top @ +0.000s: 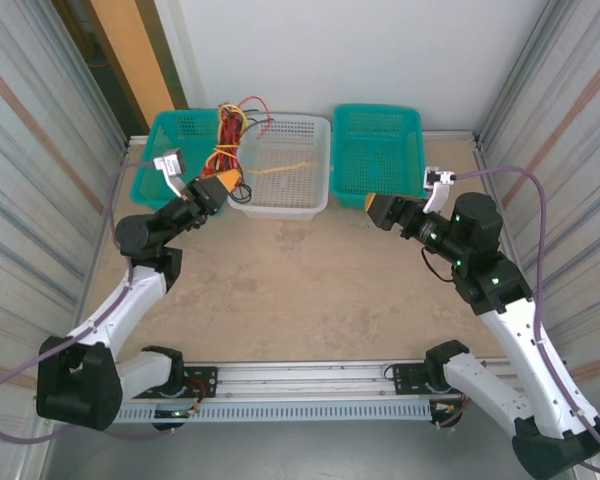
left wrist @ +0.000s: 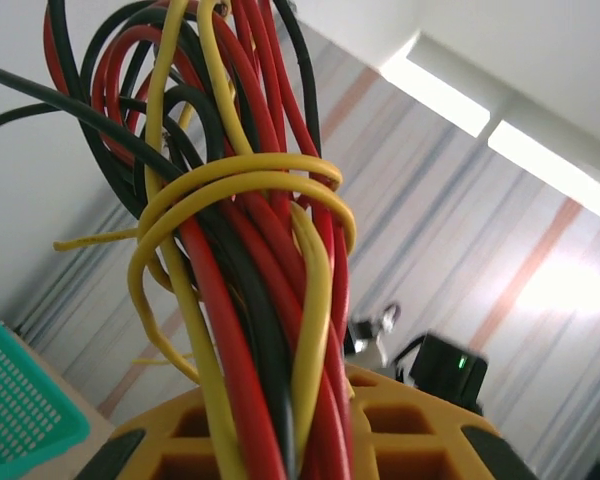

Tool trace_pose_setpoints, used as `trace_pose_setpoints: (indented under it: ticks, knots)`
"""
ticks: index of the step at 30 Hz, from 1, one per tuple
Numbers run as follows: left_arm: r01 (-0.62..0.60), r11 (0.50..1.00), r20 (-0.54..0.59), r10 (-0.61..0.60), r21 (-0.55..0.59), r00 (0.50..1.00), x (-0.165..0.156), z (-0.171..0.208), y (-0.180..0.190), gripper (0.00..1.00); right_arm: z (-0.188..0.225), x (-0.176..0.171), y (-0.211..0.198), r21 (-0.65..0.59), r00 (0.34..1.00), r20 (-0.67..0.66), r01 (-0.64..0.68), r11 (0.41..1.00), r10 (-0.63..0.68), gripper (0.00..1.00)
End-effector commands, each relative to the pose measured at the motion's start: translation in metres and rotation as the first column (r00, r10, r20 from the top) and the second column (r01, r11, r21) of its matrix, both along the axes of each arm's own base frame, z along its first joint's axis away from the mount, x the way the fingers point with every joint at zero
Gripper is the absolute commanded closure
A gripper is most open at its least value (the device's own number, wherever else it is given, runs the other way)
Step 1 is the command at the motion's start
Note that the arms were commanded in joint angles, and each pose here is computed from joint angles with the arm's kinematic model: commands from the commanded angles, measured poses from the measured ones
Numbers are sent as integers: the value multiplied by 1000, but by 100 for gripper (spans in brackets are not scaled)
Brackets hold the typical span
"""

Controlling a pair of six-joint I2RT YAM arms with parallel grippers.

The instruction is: Untangle the cables

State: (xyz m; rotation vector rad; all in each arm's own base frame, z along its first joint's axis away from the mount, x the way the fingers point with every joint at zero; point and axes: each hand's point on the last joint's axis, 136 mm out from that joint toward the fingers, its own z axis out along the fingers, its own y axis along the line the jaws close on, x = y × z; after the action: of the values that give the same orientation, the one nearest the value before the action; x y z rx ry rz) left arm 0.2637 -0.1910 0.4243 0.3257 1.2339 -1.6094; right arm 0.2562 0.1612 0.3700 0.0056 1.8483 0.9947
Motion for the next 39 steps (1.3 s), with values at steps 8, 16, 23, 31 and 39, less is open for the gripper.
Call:
trace_pose_setpoints:
  ticks: [8, 16, 23, 31, 39]
  knots:
    - [31, 992, 290, -65, 120, 955, -51, 20, -32, 100, 35, 10, 43, 265, 995, -96, -7, 964, 33, 14]
    - [35, 993, 315, -70, 113, 946, -53, 20, -33, 100, 22, 30, 42, 489, 964, -252, 51, 871, 85, 8]
    - [35, 995, 328, -63, 89, 943, -53, 21, -31, 100, 5, 44, 42, 565, 937, -337, 121, 816, 94, 25]
    - [41, 997, 334, -62, 71, 940, -54, 23, -30, 100, -15, 59, 46, 567, 907, -410, 171, 806, 96, 45]
    - [43, 997, 338, -63, 68, 939, -55, 23, -30, 100, -16, 64, 51, 576, 907, -404, 153, 803, 116, 68]
